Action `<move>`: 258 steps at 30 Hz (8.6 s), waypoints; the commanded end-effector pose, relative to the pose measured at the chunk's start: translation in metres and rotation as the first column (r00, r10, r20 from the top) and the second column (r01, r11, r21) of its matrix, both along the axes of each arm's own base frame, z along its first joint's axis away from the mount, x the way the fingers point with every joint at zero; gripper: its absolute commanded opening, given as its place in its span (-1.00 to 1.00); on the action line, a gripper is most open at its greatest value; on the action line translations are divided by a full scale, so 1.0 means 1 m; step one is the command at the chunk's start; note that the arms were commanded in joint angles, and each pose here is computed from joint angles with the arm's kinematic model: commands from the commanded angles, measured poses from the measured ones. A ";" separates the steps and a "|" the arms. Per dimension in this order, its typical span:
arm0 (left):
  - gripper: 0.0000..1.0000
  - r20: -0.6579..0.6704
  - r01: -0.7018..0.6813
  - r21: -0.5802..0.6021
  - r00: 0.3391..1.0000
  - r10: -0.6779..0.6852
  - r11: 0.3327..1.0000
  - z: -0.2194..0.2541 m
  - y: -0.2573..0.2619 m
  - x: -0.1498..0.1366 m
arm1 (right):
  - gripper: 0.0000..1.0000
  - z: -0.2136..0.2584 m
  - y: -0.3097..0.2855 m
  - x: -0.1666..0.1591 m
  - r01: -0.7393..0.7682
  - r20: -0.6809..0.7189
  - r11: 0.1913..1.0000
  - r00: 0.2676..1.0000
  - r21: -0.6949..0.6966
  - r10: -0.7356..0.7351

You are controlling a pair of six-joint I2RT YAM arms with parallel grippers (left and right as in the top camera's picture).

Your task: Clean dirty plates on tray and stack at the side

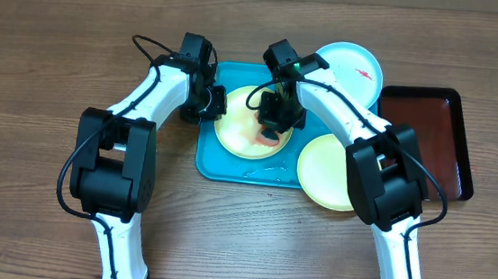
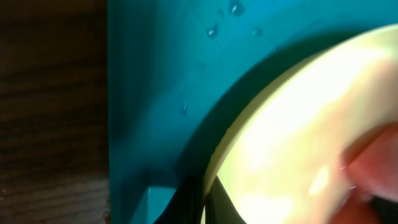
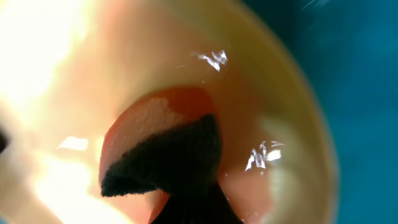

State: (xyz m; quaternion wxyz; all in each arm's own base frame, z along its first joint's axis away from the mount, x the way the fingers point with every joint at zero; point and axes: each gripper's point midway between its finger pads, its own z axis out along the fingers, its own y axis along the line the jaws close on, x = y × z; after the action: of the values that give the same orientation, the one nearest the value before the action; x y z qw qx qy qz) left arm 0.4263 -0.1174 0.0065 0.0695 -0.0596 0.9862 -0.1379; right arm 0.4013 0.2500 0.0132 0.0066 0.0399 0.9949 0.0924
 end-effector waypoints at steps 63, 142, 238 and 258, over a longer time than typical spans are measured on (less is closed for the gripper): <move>-0.92 0.146 -0.023 0.131 0.989 0.004 0.991 0.065 0.030 0.030 | -0.93 0.206 -0.130 0.031 0.074 0.317 0.979 0.939 0.189 -0.132; -0.92 0.572 -0.382 0.796 0.729 -0.377 0.468 0.255 -0.030 -0.009 | -0.93 0.205 -0.244 0.008 0.311 0.245 0.948 0.915 0.072 -0.319; 0.91 0.370 -0.027 -0.223 0.922 0.110 0.974 0.066 -0.210 0.050 | -0.92 0.203 -0.244 0.001 0.293 0.221 0.954 0.929 0.059 -0.298; -0.21 0.293 -0.174 -0.141 0.933 0.209 0.975 0.019 -0.214 0.058 | -0.93 0.202 -0.244 -0.003 0.290 0.208 0.955 0.932 0.054 -0.295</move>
State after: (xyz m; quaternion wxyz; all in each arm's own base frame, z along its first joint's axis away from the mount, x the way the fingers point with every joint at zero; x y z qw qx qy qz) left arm 0.4774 -0.3295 0.0323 0.2275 -0.1154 0.9472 -0.1942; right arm 0.3975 0.0071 0.2119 0.1199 0.1807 0.9700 0.1097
